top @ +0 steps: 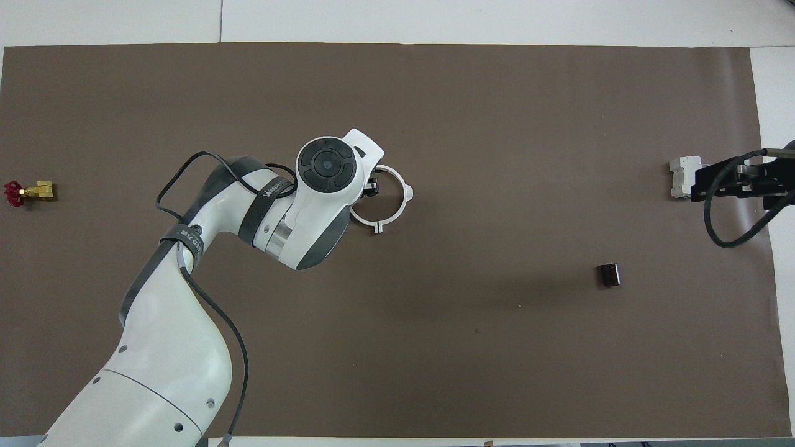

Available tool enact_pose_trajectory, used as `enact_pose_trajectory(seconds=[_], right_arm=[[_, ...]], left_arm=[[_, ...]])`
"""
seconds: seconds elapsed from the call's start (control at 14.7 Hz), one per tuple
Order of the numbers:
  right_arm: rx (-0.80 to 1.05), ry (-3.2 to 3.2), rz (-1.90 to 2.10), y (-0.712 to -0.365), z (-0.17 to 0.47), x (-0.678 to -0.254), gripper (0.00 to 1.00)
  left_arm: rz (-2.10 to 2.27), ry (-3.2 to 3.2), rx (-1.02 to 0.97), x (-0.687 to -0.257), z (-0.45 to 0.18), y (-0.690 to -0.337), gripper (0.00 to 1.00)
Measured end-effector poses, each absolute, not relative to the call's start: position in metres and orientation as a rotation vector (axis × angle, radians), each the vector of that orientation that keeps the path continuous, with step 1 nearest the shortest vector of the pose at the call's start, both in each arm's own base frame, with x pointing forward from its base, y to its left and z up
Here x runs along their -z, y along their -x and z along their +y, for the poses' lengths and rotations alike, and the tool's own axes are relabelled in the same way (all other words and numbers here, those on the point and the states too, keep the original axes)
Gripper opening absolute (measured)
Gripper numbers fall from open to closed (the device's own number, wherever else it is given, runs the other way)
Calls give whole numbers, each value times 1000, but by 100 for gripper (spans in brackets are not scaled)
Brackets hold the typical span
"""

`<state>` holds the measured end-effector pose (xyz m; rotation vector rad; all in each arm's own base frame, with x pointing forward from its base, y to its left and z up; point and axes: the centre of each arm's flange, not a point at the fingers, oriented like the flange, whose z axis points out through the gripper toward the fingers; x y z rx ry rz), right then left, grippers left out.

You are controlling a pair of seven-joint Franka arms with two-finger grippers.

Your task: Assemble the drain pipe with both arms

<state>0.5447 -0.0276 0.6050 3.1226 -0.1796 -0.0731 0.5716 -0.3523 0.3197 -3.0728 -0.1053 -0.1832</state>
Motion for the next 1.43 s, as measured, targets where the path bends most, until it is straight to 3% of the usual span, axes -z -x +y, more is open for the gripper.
enact_pose_trajectory(seconds=[0.27,0.68,1.43], right_arm=[[71,-3126,-122,-545,-28,-606,100],[64,-3127,-118,-545,-28,-608,100],[60,-3127,-117,-545,-28,-609,100]], left_arm=[[-174,3085,250,-361,-303,-597,100],[-98,3068,275,-418,-180,-624,100],[96,3137,168,-505,-43,-604,100]])
